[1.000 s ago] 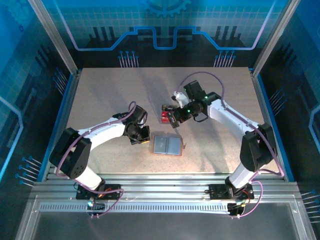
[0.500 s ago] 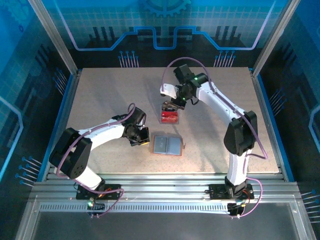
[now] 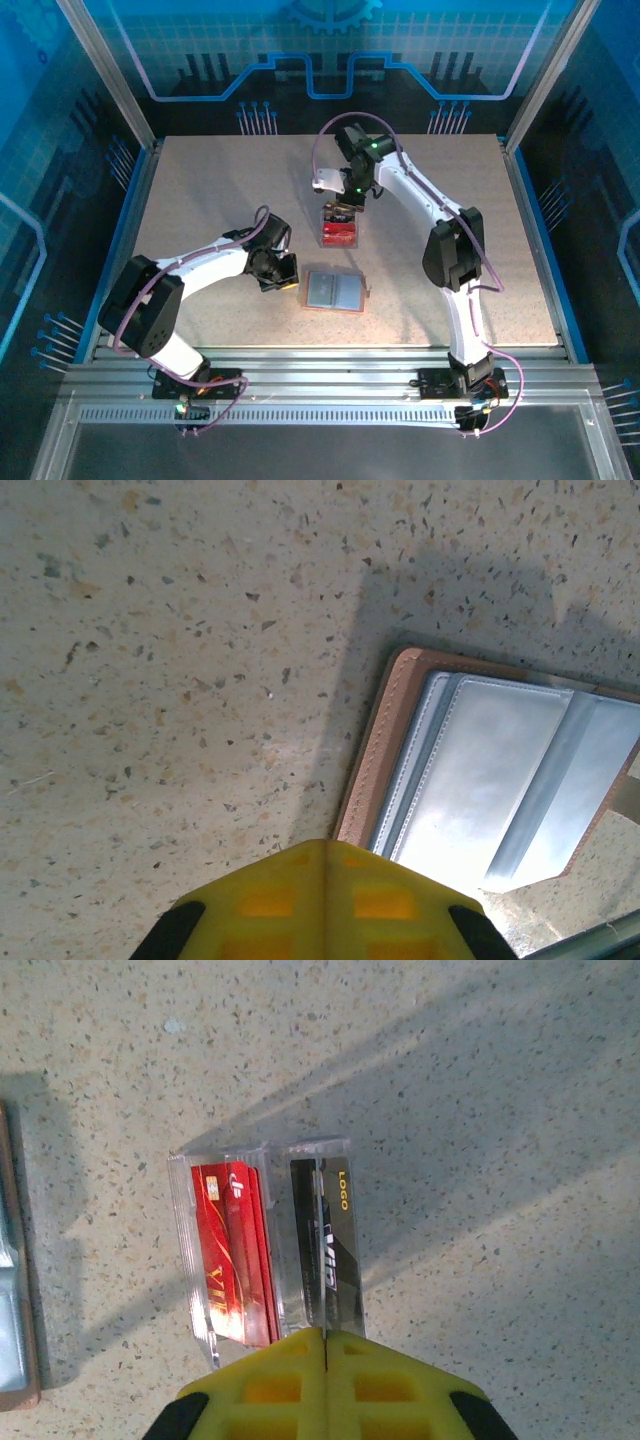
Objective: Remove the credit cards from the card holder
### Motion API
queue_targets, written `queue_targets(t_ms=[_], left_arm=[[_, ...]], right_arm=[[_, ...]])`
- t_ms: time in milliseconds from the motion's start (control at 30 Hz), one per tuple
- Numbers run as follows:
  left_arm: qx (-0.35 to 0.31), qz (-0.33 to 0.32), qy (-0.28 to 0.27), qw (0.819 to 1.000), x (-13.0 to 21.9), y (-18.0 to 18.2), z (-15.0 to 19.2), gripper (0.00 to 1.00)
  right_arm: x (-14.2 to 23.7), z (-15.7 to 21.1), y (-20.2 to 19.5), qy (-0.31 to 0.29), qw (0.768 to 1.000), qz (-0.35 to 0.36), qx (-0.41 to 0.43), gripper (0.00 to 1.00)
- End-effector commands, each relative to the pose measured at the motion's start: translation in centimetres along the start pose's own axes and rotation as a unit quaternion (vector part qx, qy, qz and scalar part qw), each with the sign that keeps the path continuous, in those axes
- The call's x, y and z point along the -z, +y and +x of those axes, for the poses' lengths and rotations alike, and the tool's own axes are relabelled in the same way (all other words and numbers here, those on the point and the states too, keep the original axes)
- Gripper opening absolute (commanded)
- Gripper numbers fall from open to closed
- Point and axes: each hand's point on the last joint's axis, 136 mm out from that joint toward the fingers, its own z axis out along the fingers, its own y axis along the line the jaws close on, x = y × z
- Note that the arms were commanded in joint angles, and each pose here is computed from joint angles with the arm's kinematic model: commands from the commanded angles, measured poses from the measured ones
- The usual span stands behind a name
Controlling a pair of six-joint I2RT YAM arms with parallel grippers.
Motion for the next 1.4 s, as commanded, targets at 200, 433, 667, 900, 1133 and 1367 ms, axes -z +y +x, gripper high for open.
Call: queue_targets(t_ms=[200, 433, 667, 900, 1133, 1367], left_arm=[[0.007, 0.004, 0.010, 1.000, 0.1, 0.3, 0.1, 0.03], [0.009, 0.004, 0.005, 1.000, 0.4, 0.4, 0.2, 0.03], [0.007, 0.000, 0.003, 1.000, 0.5, 0.6, 0.2, 0.03], [0.005, 0.014, 0.010, 1.000, 0.1, 0.1, 0.2, 0.04], [-0.006, 0.030, 0.032, 0.999, -0.8, -0.7, 0.3, 0.04], [-0.006, 0.026, 0.056, 0.998, -2.0, -0.1, 1.2, 0.04]], right_arm=[[-2.9, 1.1, 0.7, 0.019, 0.999, -0.045, -0.006, 0.00], [-3.6, 0.8, 0.8, 0.028, 0.999, -0.044, 0.000, 0.11], [-1.5, 0.2, -2.3, 0.026, 0.998, 0.047, -0.023, 0.25], [1.5, -0.6, -2.3, -0.007, 0.994, 0.082, -0.070, 0.26], [2.9, -0.9, 1.1, -0.040, 0.978, 0.063, -0.195, 0.33], [3.4, -0.3, 5.7, -0.070, 0.940, 0.030, -0.332, 0.37]])
